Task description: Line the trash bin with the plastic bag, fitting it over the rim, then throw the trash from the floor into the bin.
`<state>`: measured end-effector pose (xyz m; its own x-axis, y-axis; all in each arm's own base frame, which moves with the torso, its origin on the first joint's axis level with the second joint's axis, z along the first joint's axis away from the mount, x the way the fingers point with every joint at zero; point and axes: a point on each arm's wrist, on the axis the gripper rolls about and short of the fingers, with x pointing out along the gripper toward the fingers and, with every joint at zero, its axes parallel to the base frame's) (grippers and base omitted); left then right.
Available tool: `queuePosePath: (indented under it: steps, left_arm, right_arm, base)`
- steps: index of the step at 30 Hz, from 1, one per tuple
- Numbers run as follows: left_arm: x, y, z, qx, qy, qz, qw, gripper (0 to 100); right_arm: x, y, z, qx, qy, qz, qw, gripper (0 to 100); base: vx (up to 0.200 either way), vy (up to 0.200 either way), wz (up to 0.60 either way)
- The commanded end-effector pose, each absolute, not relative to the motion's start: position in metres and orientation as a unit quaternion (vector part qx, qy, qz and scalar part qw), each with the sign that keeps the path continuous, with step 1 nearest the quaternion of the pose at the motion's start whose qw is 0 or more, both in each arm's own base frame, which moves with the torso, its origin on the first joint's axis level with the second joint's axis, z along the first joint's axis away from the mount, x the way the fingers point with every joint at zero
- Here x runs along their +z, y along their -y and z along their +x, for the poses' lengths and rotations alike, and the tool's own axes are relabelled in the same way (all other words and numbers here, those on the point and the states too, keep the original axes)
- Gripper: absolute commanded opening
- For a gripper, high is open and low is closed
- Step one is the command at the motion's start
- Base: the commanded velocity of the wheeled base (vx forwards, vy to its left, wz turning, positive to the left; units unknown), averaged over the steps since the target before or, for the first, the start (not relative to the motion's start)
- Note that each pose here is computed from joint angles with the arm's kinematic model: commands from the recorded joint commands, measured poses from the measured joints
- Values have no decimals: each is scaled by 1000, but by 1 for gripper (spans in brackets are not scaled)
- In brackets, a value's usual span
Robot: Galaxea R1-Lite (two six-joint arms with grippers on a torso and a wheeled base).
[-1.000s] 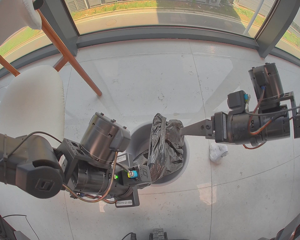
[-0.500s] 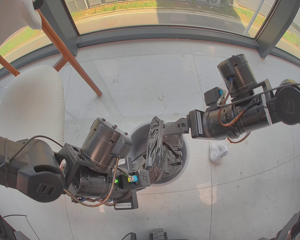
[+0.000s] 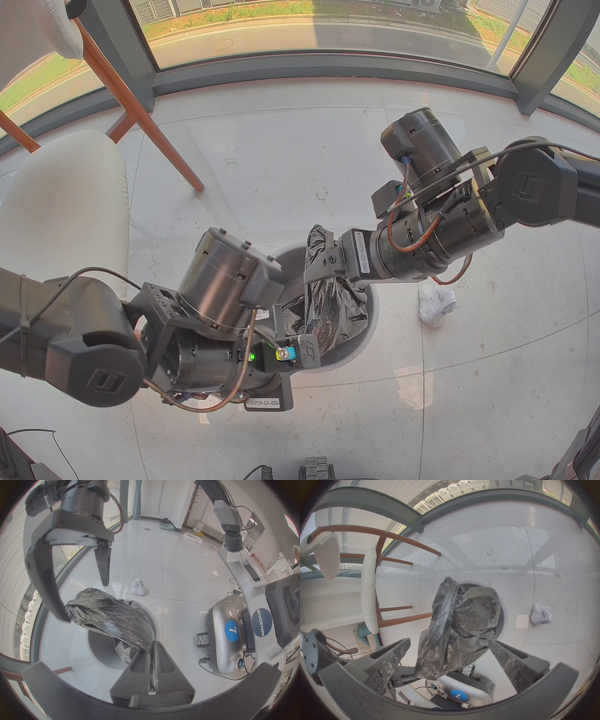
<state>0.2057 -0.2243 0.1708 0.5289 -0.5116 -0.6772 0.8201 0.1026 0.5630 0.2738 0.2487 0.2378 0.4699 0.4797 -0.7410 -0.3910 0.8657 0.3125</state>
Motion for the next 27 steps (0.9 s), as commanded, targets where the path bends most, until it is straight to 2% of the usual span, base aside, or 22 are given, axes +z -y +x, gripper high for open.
queuePosePath:
  steps: [1,9,15,27]
  left_arm:
    - [163,236,211,-465,-163,491,718,0]
    - [166,242,216,-464,-157,490,721,0]
    - [167,241,217,-462,-157,489,723,0]
    - [165,239,217,-460,-162,488,724,0]
  right_arm:
    - [232,-253,273,255,-457,43,851,100]
    - [228,-250,265,240,-486,22,840,100]
    - [213,-239,260,213,-532,2,820,100]
    - [207,-228,267,189,-539,2,821,100]
  base:
    - [0,0,0]
    - [0,0,0]
    - [0,0,0]
    - [0,0,0]
